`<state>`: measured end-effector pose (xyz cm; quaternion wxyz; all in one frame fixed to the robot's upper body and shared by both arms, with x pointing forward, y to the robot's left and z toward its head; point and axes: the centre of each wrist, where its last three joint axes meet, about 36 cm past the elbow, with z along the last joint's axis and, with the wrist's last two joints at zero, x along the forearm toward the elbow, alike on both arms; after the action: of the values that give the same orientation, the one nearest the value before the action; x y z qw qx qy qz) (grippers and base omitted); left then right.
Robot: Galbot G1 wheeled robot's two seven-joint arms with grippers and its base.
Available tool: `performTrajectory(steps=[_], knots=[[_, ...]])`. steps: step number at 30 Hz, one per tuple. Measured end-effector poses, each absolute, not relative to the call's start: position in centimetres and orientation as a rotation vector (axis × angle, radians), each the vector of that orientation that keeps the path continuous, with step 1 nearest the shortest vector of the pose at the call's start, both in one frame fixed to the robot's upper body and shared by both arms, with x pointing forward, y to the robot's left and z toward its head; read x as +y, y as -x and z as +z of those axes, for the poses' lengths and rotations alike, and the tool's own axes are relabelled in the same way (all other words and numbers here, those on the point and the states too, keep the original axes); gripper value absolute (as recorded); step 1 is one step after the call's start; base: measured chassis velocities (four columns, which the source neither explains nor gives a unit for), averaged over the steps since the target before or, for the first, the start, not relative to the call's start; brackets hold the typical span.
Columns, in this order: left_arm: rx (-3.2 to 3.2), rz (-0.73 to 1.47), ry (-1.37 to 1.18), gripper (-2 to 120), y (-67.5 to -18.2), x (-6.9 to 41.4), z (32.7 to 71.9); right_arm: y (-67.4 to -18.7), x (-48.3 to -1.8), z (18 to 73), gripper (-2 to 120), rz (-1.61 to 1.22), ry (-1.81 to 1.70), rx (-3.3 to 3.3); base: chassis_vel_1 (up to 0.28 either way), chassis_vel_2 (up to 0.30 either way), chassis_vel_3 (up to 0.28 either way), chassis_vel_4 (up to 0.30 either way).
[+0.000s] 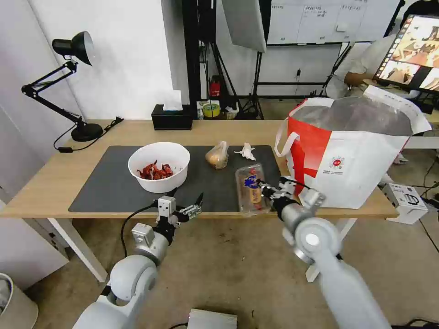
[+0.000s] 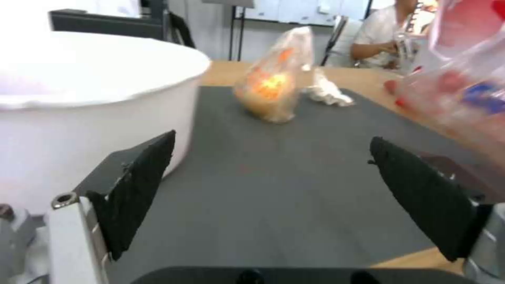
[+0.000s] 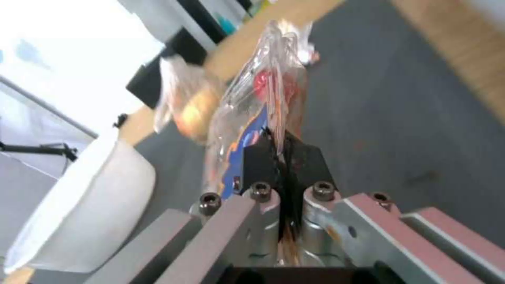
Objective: Pick up the trash from the table and place it into the takeout bag.
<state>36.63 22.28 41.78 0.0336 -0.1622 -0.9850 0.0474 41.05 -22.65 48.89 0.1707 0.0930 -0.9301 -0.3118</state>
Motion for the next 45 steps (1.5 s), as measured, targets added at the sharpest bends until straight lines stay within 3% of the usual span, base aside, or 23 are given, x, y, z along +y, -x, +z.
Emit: performTrajectory(steps=[10,21,32,45], knots=[[-3.045,0.089,0.33,100,-34.1,26.4,42.4,-37.3,-25.6,55.3,0,-1.021,-0.39,-2.671,0.0,0.0,0.0,0.0],[-3.069,0.047,0.284,100,-32.0,27.9,44.0,-36.7,-29.8,61.9,0,-1.066,-0.454,-2.804,0.0,0.0,0.0,0.0],[-3.086,0.063,0.297,100,-30.6,28.1,44.6,-40.0,-37.4,69.6,0,-1.193,-0.311,-2.961,0.0,0.0,0.0,0.0],[-3.099,0.082,0.293,100,-30.6,28.0,44.7,-45.6,-43.6,73.6,0,-1.349,0.1,-2.801,0.0,0.0,0.0,0.0]])
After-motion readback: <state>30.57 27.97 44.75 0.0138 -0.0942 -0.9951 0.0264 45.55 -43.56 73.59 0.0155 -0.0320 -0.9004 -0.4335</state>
